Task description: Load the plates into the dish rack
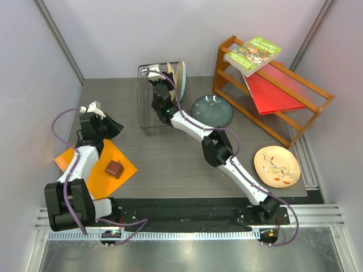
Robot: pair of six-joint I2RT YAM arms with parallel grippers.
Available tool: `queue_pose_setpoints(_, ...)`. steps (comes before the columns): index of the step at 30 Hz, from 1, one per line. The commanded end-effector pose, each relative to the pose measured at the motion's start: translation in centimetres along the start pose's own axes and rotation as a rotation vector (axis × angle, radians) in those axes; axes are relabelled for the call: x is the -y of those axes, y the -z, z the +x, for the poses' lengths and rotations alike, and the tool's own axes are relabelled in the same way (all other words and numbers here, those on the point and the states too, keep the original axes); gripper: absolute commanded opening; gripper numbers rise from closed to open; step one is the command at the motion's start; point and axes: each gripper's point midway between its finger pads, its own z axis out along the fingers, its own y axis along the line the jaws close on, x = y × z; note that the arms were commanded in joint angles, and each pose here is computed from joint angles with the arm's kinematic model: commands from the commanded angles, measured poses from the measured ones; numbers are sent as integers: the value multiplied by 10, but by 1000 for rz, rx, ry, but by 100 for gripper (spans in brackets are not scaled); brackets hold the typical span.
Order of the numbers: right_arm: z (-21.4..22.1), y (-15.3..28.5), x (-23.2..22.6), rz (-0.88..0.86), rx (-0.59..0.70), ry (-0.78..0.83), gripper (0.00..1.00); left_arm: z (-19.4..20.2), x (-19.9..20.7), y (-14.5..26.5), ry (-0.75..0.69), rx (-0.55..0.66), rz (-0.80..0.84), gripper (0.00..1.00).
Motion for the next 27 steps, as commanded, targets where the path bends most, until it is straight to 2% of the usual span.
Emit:
queue_pose_setpoints(1, -141, 3, 69, 48, 193, -186, 36, -27, 9, 0, -48, 77, 12, 3)
queue_pose_setpoints(3, -159, 12, 76, 36, 212, -174, 37, -35, 14, 3, -49, 84, 14, 29)
queue_pose_setpoints(4, -183, 19, 97, 51, 226, -186, 37, -43, 21, 6, -55, 99, 32, 38)
queue_pose_setpoints(5, -190, 23, 108, 63, 213, -186, 38, -49, 27, 9, -55, 102, 42, 46)
queue_pose_setpoints(7, -160, 30, 109, 41, 114, -94, 45, -55, 40, 16, -53, 107, 83, 52)
queue_pose_setpoints(8, -186, 39, 143, 52, 123, -136, 47, -61, 48, 20, -59, 118, 108, 57)
queue_pose_setpoints(9, -140, 48, 129, -1, 52, -29, 49, -61, 52, 22, -53, 112, 118, 58)
queue_pose_setpoints(11, -143, 62, 162, -42, 46, -29, 57, -62, 67, 32, -56, 114, 160, 60)
queue_pose_setpoints(12, -110, 74, 160, -77, -16, 35, 62, -62, 73, 36, -60, 111, 174, 61)
queue_pose_setpoints(13, -101, 79, 163, -133, -38, 62, 72, -60, 80, 40, -76, 109, 189, 62)
queue_pose_setpoints(14, -95, 96, 175, -237, -95, 78, 73, -54, 90, 47, -91, 98, 212, 63)
queue_pose_setpoints(15, -61, 112, 171, -343, -163, 133, 71, -50, 97, 51, -107, 92, 231, 64)
queue_pose_setpoints(16, -45, 121, 166, -500, -187, 126, 70, -43, 107, 55, -140, 74, 264, 64)
queue_pose_setpoints(17, -22, 139, 173, -591, -264, 173, 67, -35, 116, 63, -157, 49, 305, 64)
queue_pose_setpoints(19, 7, 164, 187, -685, -308, 207, 63, -23, 123, 68, -168, 15, 346, 62)
queue_pose_setpoints(20, 31, 167, 198, -693, -364, 239, 57, -18, 127, 74, -163, -4, 372, 61)
queue_pose_setpoints(21, 39, 167, 201, -712, -377, 256, 27, -11, 124, 73, -148, -21, 373, 59)
queue_pose_setpoints(22, 49, 168, 201, -739, -404, 256, 18, -8, 124, 74, -128, -30, 371, 56)
queue_pose_setpoints(24, 72, 156, 205, -725, -459, 251, 8, -7, 121, 74, -118, -27, 358, 55)
queue_pose_setpoints(27, 97, 137, 199, -729, -502, 251, 4, -10, 122, 73, -142, -18, 363, 47)
